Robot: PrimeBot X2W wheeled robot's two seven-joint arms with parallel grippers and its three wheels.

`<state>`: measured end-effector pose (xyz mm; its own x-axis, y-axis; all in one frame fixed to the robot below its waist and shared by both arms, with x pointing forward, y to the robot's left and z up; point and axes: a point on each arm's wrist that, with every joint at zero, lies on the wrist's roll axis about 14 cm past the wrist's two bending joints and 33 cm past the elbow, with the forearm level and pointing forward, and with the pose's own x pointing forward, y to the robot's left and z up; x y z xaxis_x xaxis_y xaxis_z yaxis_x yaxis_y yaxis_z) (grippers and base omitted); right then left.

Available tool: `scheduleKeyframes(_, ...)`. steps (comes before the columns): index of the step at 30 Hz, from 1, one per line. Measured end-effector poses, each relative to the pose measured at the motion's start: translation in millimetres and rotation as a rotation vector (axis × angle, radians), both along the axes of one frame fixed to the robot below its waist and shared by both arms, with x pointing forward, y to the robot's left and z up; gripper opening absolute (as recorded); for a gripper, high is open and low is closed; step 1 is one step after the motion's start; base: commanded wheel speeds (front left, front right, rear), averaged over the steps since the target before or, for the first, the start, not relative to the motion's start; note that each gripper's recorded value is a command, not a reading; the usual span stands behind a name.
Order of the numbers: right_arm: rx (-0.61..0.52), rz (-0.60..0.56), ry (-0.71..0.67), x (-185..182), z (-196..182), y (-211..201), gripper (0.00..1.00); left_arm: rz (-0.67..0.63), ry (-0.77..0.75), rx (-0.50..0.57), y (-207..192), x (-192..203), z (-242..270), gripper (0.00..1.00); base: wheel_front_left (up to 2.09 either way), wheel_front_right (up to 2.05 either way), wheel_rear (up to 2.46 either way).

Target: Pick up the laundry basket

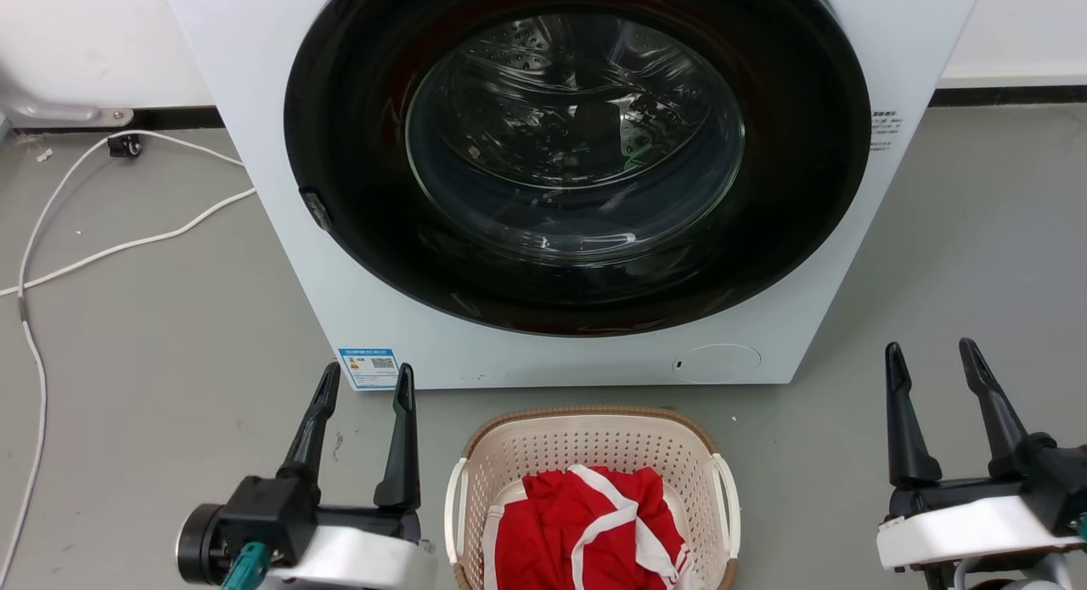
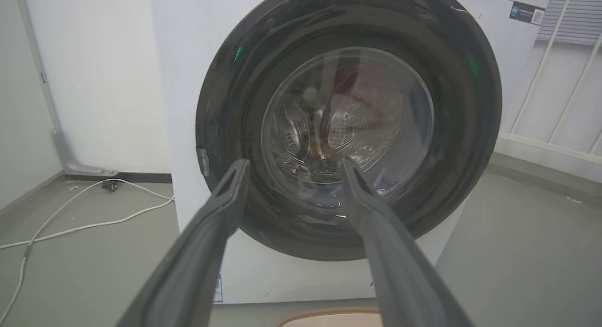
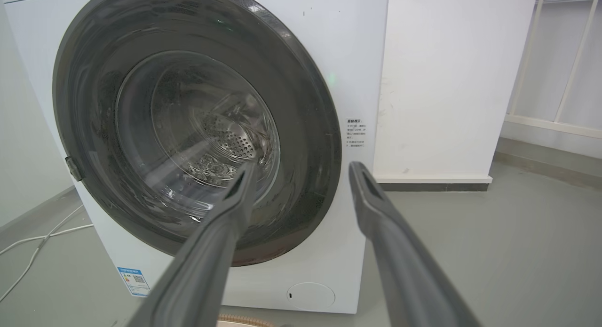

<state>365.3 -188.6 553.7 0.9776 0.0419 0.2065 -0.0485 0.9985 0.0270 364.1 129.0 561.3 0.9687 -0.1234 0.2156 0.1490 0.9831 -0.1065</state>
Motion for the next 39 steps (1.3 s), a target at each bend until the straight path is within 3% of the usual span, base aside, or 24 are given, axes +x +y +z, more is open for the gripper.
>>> scheduleKeyframes(4,0.083,-0.020,0.005,0,-4,-9,1.00,-0.014,-0.004,-0.053,3,0,0,1.00,0.00,0.00,0.00)
scheduleKeyframes(24,-0.066,0.004,-0.002,0,-7,2,1.00,-0.081,0.004,0.049,-3,-7,-17,1.00,0.00,0.00,0.00)
scheduleKeyframes(39,-0.055,-0.004,0.008,0,-10,0,1.00,-0.084,0.017,0.047,-2,-6,-22,1.00,0.00,0.00,0.00)
